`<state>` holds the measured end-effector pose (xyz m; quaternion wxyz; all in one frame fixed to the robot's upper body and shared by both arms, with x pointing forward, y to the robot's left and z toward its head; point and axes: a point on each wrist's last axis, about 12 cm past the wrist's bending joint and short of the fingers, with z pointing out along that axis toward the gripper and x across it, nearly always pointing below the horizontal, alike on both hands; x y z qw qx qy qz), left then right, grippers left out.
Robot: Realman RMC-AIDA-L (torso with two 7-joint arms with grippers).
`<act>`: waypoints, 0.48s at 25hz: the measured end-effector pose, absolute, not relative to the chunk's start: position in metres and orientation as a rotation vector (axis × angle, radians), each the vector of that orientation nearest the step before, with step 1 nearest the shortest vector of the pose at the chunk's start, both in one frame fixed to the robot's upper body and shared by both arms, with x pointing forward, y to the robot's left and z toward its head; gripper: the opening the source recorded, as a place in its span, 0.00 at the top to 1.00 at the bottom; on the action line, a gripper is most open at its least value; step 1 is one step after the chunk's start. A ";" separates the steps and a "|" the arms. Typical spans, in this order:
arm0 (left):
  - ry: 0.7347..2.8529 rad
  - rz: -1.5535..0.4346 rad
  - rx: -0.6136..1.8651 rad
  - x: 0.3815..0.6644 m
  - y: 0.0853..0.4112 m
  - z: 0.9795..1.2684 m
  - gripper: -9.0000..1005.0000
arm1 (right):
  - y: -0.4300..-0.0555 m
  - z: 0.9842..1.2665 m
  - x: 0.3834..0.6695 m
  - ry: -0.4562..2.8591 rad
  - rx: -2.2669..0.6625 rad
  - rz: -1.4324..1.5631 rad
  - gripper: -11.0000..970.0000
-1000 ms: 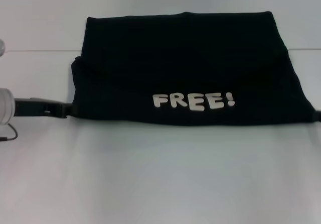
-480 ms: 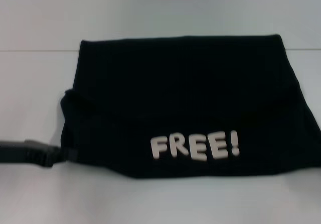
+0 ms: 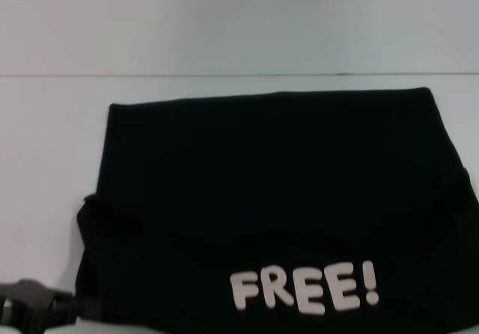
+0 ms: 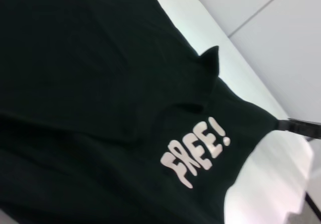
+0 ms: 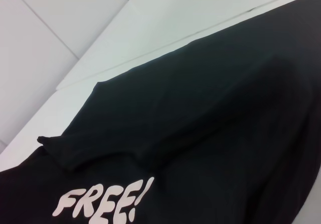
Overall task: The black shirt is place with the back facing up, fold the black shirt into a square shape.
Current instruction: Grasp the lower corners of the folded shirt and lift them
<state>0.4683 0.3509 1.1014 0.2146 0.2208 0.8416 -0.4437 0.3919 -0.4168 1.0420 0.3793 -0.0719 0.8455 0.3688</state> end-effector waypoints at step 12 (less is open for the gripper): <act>2.417 -1.263 0.621 0.446 0.357 1.092 0.99 | -0.415 1.041 0.355 2.146 -0.196 1.024 0.99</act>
